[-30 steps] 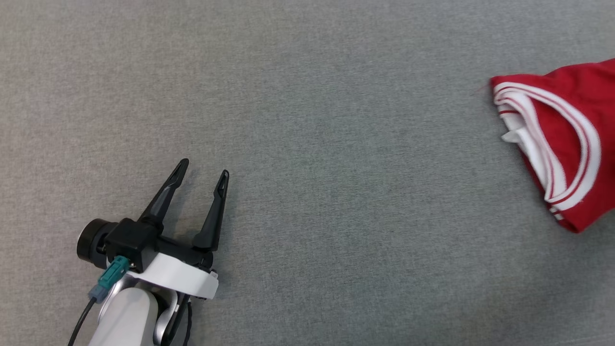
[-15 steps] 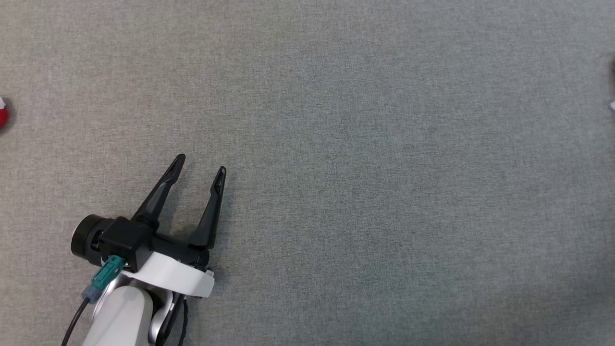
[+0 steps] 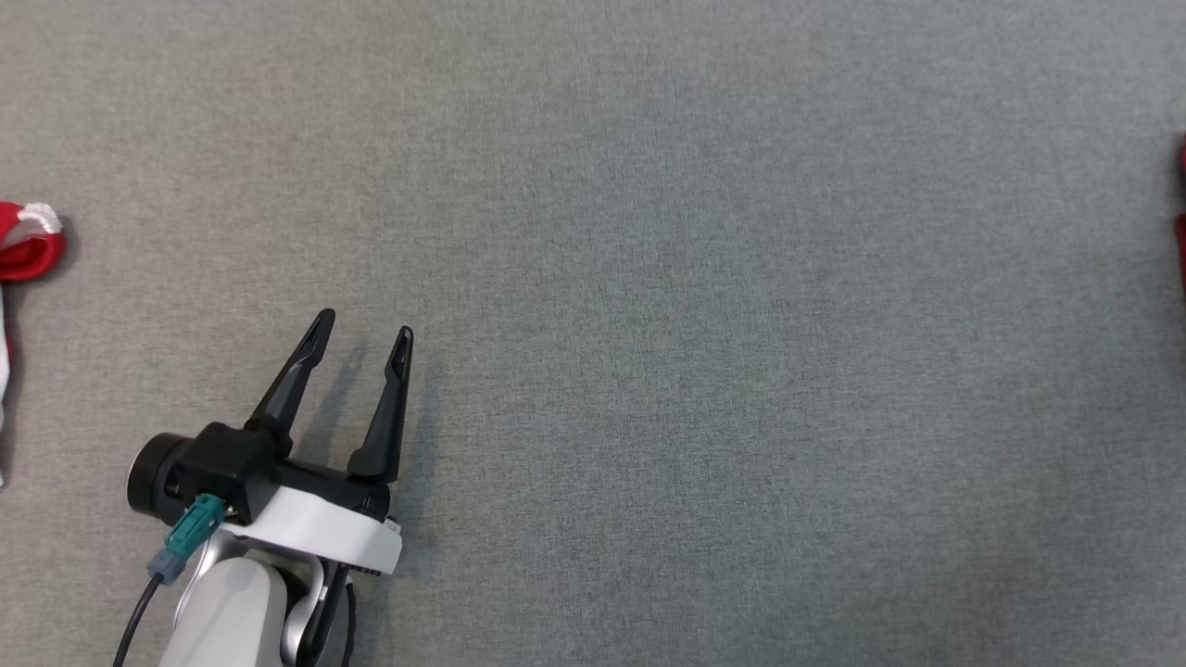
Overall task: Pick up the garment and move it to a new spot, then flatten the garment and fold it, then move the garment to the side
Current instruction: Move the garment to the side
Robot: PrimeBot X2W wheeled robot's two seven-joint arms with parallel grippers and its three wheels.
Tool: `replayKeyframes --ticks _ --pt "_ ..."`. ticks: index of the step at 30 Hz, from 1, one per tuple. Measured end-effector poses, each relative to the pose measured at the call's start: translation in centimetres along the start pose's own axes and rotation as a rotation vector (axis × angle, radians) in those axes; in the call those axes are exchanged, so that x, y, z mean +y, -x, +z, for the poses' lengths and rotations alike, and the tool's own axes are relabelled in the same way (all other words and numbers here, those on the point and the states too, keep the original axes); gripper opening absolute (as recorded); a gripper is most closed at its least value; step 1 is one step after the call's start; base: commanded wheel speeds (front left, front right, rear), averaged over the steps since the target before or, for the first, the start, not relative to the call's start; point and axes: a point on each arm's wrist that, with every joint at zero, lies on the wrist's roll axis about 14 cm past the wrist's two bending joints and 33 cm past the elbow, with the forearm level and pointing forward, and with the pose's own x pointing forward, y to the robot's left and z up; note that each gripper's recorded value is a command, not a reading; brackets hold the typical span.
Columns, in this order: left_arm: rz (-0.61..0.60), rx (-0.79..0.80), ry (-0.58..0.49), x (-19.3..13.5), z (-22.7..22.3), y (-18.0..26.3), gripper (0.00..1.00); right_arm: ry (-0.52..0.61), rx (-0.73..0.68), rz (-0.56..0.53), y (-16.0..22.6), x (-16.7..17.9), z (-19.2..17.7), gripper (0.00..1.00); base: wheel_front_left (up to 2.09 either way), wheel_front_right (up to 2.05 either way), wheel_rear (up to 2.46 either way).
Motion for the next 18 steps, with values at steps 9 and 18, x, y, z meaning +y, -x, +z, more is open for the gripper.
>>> replayKeyframes --ticks 9,18 --pt "0.083 -0.024 0.012 1.1 1.5 2.6 1.00 -0.172 -0.050 0.257 7.9 10.7 0.0 1.00 0.00 0.00 0.00" --pt "0.146 -0.038 0.012 1.7 2.3 5.9 1.00 -0.227 0.035 0.395 16.2 13.8 -3.2 1.00 0.00 0.00 0.00"
